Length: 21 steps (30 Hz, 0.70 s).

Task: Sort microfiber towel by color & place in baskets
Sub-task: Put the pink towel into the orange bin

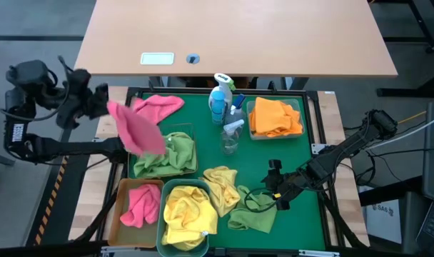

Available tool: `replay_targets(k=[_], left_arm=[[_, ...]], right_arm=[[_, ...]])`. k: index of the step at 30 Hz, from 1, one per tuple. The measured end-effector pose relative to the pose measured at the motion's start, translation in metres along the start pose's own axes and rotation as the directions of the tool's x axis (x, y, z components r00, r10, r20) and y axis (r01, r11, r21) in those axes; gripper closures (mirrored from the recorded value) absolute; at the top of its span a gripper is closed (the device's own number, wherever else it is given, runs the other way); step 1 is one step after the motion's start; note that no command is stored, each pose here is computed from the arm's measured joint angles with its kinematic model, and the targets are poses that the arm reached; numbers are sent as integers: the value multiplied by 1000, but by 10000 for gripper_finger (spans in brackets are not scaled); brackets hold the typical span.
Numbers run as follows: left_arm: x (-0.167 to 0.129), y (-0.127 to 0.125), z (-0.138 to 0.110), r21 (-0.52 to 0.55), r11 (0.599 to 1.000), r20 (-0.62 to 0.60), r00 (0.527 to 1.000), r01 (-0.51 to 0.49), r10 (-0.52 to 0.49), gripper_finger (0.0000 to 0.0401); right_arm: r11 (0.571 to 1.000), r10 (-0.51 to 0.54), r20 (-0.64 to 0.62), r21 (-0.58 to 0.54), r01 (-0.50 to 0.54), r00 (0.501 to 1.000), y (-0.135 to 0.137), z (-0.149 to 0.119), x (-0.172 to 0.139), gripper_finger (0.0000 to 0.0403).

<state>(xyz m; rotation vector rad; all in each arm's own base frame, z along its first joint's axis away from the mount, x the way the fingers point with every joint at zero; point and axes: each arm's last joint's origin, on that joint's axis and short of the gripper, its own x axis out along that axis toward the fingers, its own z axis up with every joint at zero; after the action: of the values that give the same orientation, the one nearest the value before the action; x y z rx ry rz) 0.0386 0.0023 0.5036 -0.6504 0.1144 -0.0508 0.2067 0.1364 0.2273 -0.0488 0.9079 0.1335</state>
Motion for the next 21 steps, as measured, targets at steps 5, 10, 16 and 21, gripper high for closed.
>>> replay_targets(k=[5,10,16,21], left_arm=[[2,3,-9,-115,992,-152,986,52,-70,401],[1,2,-12,-252,965,-208,969,79,-133,401],[-1,6,-20,-275,962,-270,959,7,-84,401],[4,10,-17,-156,988,-248,968,-10,-30,401]], right_arm=[[1000,0,0,4,0,1000,0,0,0,198],[998,0,0,69,0,1000,0,0,0,198],[992,0,0,129,0,1000,0,0,0,198],[987,0,1,158,-1,1000,0,0,0,198]])
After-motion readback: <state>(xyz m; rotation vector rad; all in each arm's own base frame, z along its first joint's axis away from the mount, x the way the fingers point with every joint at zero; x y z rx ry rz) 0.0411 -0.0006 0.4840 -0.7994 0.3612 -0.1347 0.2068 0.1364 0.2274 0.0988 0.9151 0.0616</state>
